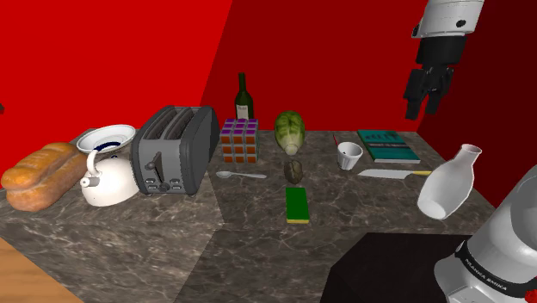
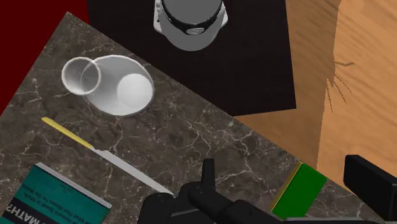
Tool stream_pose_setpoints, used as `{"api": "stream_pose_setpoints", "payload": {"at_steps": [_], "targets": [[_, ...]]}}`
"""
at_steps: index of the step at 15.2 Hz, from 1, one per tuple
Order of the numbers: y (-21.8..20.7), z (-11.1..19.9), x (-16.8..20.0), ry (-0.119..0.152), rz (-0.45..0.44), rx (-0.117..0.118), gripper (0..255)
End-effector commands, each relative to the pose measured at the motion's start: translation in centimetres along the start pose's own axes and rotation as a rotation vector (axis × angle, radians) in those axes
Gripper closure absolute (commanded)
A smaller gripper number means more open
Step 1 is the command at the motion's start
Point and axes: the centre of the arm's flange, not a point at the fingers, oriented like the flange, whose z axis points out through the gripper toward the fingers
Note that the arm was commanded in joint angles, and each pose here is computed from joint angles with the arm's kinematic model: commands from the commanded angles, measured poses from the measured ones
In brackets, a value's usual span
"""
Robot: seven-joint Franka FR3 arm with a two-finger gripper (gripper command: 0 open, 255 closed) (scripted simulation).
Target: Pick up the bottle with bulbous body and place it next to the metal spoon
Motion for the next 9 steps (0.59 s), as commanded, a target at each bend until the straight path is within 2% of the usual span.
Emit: {"api": "stream_pose_setpoints", "payload": {"at_steps": [1, 9], "targets": [[0.0, 0.0, 0.0, 0.000, 0.000, 0.000, 0], [8.1, 4.5, -3.7, 0.051, 0.040, -0.065, 0]]}}
